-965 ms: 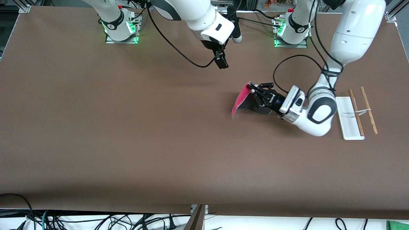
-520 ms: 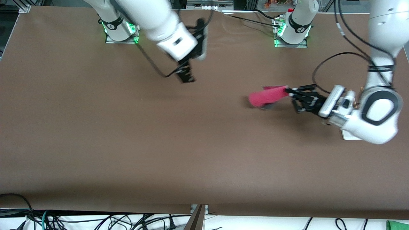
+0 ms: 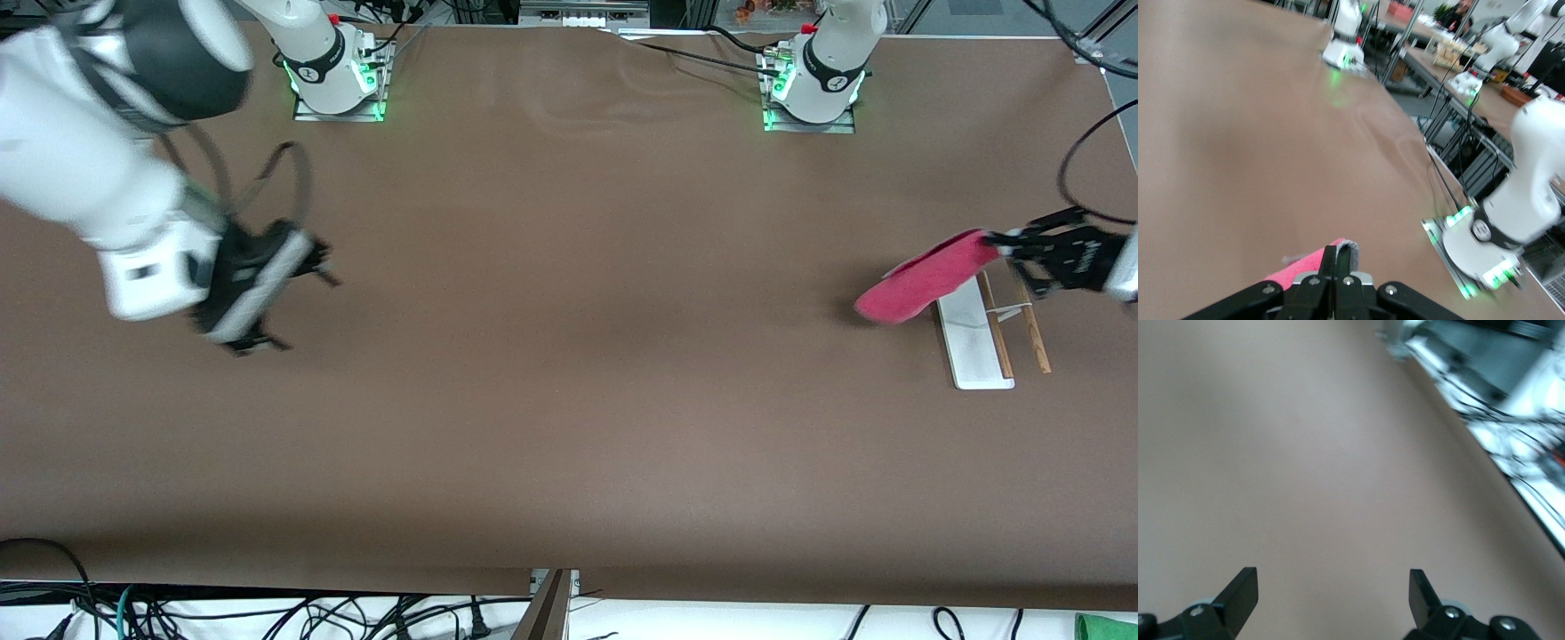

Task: Pass towel and hang on rack
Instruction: 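Carry the towel with the left gripper to the white rack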

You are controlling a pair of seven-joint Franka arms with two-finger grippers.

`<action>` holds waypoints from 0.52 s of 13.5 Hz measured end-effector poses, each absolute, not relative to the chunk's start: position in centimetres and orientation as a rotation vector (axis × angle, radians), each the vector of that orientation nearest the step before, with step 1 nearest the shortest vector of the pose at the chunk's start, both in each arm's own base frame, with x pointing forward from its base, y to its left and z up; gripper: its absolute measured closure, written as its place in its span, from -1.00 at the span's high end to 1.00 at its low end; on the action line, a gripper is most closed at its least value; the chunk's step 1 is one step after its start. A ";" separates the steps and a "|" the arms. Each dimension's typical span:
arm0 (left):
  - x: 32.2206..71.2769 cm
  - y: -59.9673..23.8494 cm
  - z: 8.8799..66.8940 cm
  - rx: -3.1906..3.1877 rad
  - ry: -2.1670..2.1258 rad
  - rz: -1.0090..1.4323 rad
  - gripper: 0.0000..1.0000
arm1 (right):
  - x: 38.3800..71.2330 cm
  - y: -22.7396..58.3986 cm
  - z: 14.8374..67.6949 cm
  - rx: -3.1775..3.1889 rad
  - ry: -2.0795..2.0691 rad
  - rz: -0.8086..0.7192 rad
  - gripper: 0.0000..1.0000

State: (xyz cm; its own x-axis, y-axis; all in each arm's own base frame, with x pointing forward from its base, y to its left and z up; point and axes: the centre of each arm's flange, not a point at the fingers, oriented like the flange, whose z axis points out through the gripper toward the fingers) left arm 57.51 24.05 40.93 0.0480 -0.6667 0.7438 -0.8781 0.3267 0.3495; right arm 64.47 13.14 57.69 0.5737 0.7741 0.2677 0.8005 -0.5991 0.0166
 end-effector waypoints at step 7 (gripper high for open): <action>54.3 39.7 38.3 1.825 -1.744 0.248 -0.96 | 61.9 0.5 60.8 -3.052 -0.659 -0.174 1.00</action>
State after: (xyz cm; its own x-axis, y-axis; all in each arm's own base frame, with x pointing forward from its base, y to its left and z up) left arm 54.27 39.70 38.32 0.1208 -0.8458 0.5196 -0.9572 0.0394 0.2868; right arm 61.94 0.53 60.85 0.9050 0.4104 0.1118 0.4121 -0.9111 0.0089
